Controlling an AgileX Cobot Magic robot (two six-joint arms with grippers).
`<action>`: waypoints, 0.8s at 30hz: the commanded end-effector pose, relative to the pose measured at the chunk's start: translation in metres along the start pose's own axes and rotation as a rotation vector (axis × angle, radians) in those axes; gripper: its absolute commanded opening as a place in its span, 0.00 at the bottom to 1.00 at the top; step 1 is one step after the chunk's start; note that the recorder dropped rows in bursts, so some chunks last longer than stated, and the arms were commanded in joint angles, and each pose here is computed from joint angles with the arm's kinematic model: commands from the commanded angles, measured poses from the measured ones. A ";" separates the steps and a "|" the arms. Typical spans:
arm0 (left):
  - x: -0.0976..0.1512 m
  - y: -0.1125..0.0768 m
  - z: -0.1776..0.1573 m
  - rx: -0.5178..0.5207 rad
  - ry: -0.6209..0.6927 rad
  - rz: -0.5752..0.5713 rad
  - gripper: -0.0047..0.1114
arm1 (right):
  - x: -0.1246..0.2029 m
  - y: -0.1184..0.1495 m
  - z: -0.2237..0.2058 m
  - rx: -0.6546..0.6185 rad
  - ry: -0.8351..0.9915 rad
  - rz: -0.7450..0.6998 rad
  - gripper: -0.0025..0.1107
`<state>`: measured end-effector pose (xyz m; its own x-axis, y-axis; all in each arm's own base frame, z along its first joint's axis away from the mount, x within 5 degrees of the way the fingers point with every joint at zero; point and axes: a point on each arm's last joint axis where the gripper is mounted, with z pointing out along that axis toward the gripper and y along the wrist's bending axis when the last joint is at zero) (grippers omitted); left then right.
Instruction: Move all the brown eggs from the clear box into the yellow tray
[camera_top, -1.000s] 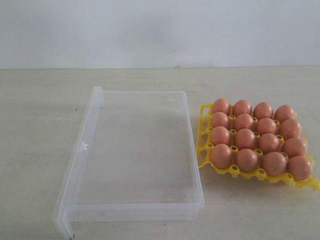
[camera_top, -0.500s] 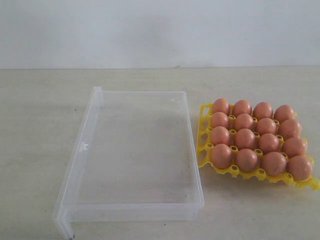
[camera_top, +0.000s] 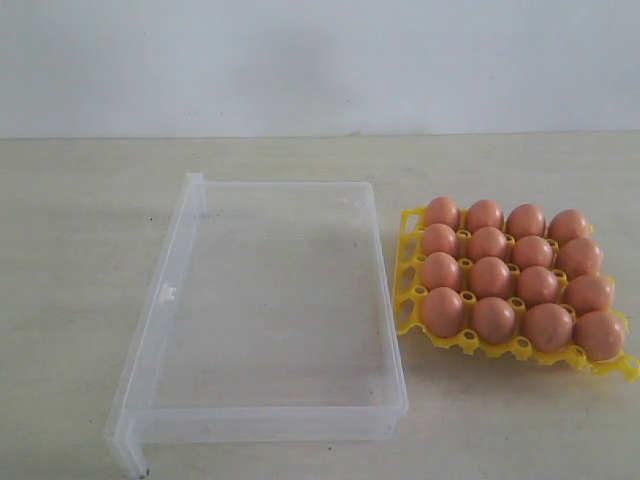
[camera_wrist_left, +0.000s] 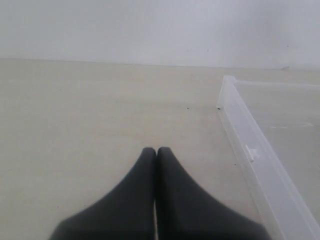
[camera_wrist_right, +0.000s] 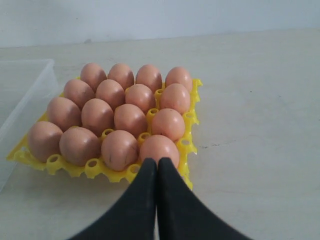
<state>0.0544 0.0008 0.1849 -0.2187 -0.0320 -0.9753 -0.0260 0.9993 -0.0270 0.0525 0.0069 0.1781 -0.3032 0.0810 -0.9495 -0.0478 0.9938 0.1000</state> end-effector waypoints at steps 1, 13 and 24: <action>-0.001 0.000 0.000 0.004 -0.010 -0.007 0.00 | 0.000 0.000 0.000 0.002 0.005 0.018 0.02; -0.001 0.000 0.000 0.004 -0.010 -0.007 0.00 | -0.001 -0.002 0.000 0.027 -0.008 0.009 0.02; -0.001 0.000 0.000 0.004 -0.010 -0.007 0.00 | -0.001 -0.002 0.000 0.027 -0.010 0.009 0.02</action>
<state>0.0544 0.0008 0.1849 -0.2187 -0.0320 -0.9753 -0.0260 0.9993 -0.0270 0.0524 0.0058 0.1774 -0.3098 0.0963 -0.9459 -0.0253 0.9937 0.1094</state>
